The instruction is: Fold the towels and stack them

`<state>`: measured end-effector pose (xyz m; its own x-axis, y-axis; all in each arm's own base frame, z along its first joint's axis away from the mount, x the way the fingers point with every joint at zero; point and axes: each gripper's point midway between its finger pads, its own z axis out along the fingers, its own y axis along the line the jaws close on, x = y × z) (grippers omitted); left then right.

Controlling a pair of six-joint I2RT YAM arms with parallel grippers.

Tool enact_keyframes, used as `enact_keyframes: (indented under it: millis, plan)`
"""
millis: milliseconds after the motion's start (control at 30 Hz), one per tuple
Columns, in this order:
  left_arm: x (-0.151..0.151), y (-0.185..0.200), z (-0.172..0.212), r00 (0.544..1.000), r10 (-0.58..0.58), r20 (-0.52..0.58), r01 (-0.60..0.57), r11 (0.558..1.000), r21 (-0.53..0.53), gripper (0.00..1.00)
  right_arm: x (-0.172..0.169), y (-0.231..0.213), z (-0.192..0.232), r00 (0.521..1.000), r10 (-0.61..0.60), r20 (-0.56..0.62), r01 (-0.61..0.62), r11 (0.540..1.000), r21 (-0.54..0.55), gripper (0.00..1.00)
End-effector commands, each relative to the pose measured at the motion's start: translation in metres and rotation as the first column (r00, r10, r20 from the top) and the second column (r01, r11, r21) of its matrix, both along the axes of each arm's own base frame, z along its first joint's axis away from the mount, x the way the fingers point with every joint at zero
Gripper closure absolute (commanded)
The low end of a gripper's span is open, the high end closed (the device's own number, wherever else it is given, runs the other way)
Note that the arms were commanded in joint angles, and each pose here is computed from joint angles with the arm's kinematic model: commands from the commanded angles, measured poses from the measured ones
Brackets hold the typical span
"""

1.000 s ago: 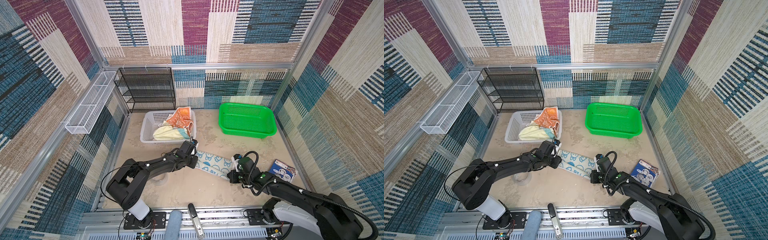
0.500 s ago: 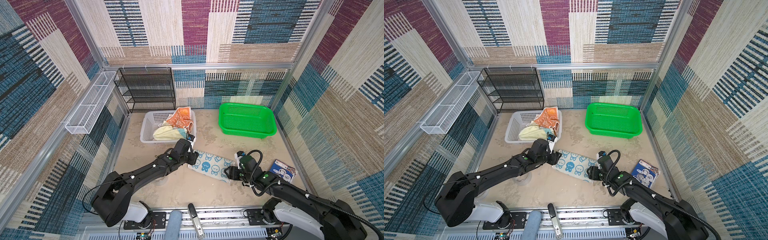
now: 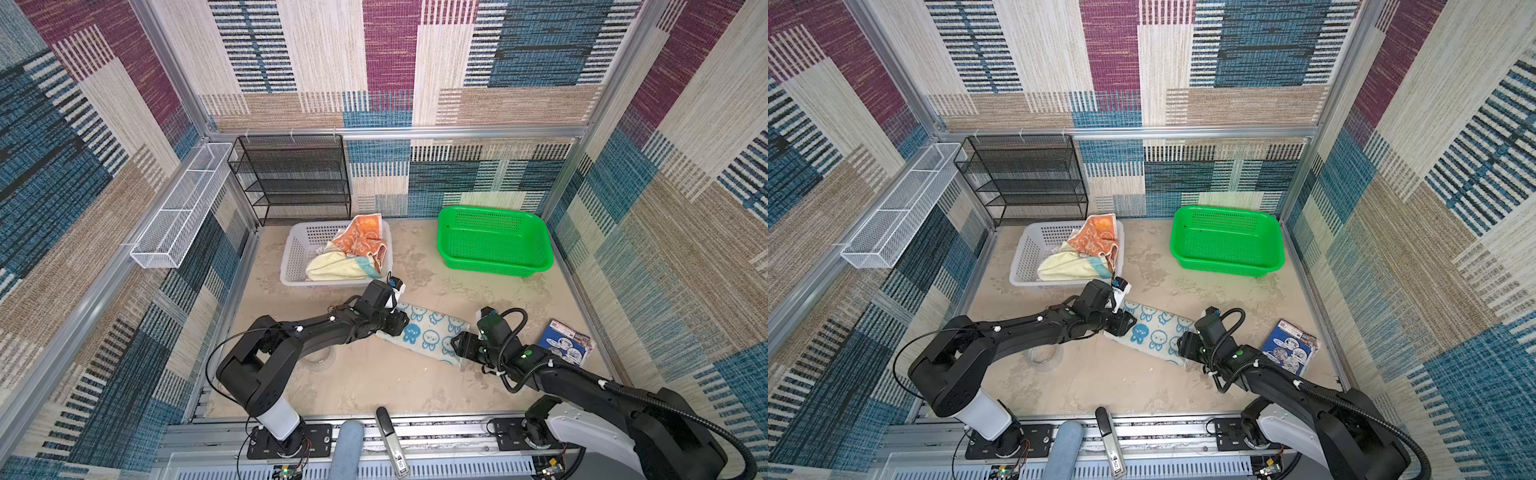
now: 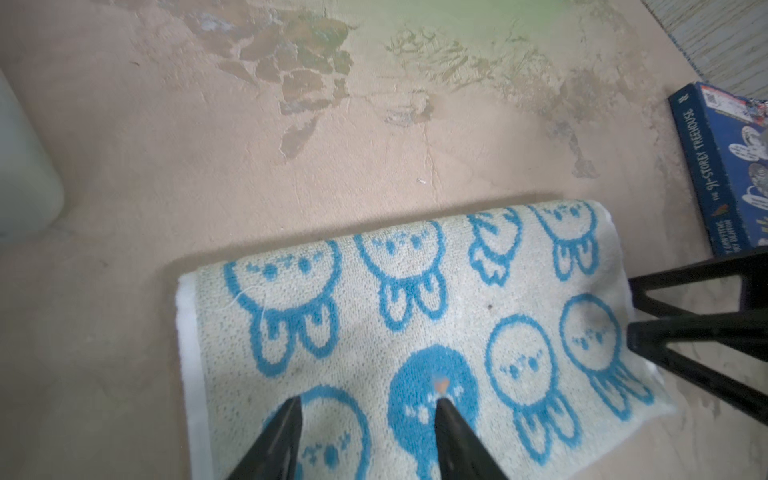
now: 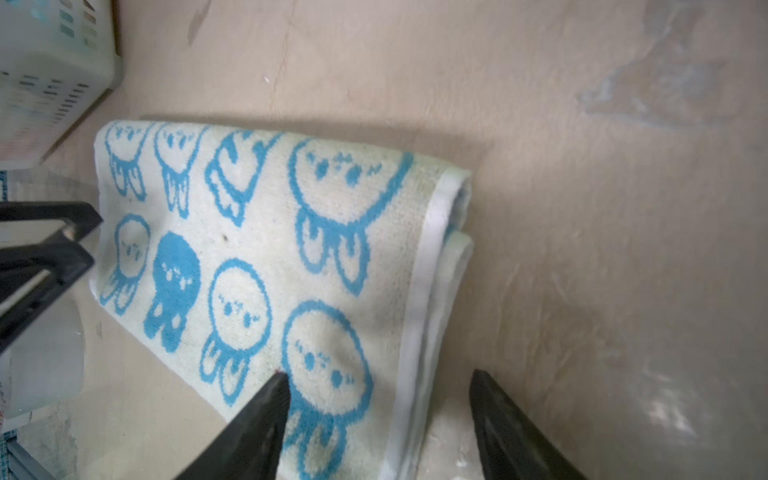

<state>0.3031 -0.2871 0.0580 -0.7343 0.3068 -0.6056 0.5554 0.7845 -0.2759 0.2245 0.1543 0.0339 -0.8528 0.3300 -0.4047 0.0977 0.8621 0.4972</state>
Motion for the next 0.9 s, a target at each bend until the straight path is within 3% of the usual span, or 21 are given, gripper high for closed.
enact_keyframes:
  millis: [0, 300, 433, 500, 600, 667, 867]
  plan:
    - [0.0, -0.006, -0.005, 0.999, -0.007, -0.033, 0.006, 1.0, -0.017, 0.46, 0.006, 0.014, -0.001, 1.0, 0.014, 0.007, -0.014, 0.998, 0.068, 0.33]
    - [-0.003, -0.004, -0.028, 0.997, 0.01, -0.08, -0.009, 1.0, 0.011, 0.47, 0.017, 0.01, -0.006, 0.997, -0.052, 0.052, 0.048, 0.995, 0.087, 0.57]
    - [-0.003, -0.004, -0.033, 0.996, 0.01, -0.092, -0.009, 1.0, 0.016, 0.47, 0.024, 0.019, -0.004, 0.996, -0.028, 0.082, 0.019, 0.994, 0.112, 0.66]
    - [-0.003, -0.004, -0.034, 0.995, 0.011, -0.095, -0.01, 1.0, 0.018, 0.47, 0.029, 0.024, -0.004, 0.996, -0.012, 0.089, 0.002, 0.993, 0.115, 0.74]
    - [-0.003, -0.002, -0.034, 0.996, 0.016, -0.093, -0.014, 1.0, 0.022, 0.47, 0.039, 0.026, -0.003, 0.995, -0.001, 0.101, -0.007, 0.997, 0.076, 0.98]
    - [-0.002, -0.001, -0.032, 0.996, 0.019, -0.085, -0.017, 1.0, 0.02, 0.47, 0.048, 0.026, 0.005, 0.992, 0.004, 0.13, -0.01, 0.999, 0.041, 1.0]
    - [0.001, 0.005, -0.01, 0.999, 0.045, -0.01, -0.045, 0.999, -0.003, 0.24, 0.09, 0.03, 0.033, 0.981, 0.058, 0.185, -0.035, 0.991, -0.128, 1.0]
